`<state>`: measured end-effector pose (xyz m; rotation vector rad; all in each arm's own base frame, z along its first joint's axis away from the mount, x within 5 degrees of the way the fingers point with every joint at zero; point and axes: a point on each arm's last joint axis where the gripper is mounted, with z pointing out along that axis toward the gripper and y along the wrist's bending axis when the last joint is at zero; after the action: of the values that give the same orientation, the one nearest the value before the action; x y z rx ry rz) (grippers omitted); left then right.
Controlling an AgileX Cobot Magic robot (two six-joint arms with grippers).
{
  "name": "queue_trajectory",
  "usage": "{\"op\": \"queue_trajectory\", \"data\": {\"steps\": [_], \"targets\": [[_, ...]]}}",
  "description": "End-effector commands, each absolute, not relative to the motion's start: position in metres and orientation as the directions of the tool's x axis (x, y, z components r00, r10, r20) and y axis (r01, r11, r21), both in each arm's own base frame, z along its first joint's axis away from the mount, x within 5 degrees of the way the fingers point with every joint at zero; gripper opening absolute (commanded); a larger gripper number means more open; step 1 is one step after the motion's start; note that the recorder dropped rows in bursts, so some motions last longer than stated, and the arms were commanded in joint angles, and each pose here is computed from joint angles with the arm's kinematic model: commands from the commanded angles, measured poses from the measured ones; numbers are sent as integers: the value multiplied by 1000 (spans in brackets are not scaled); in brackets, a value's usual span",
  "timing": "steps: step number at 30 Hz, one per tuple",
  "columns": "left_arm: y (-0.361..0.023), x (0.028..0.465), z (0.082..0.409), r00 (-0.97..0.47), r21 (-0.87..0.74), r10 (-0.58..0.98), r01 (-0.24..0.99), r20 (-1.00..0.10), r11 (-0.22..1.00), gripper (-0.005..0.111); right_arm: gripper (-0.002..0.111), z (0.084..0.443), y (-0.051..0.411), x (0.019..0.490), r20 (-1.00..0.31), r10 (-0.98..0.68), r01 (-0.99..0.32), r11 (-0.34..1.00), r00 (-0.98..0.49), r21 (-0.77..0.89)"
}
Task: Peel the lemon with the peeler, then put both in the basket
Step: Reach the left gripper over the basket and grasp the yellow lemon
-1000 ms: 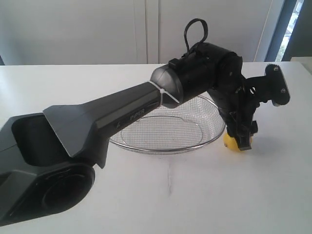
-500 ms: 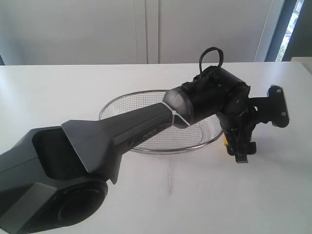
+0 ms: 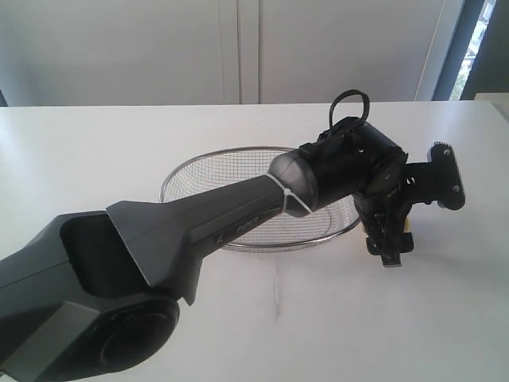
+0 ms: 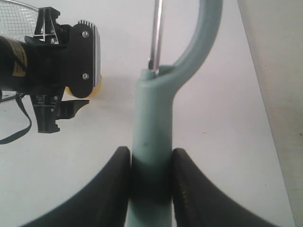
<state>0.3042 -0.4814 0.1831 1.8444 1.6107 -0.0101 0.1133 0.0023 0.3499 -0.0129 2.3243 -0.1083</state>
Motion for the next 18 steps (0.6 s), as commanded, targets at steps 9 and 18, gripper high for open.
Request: {"op": "queue_trajectory", "data": {"steps": [9,18], "targets": [[-487,296,169,221,444,882,896,-415,-15,79,0,352,1,112,-743,-41,31,996,-668,-83],[-486,297,160,215,436,893,900,-396,-23,67,0,352,1,112,-744,-40,31,996,-667,-81]]}}
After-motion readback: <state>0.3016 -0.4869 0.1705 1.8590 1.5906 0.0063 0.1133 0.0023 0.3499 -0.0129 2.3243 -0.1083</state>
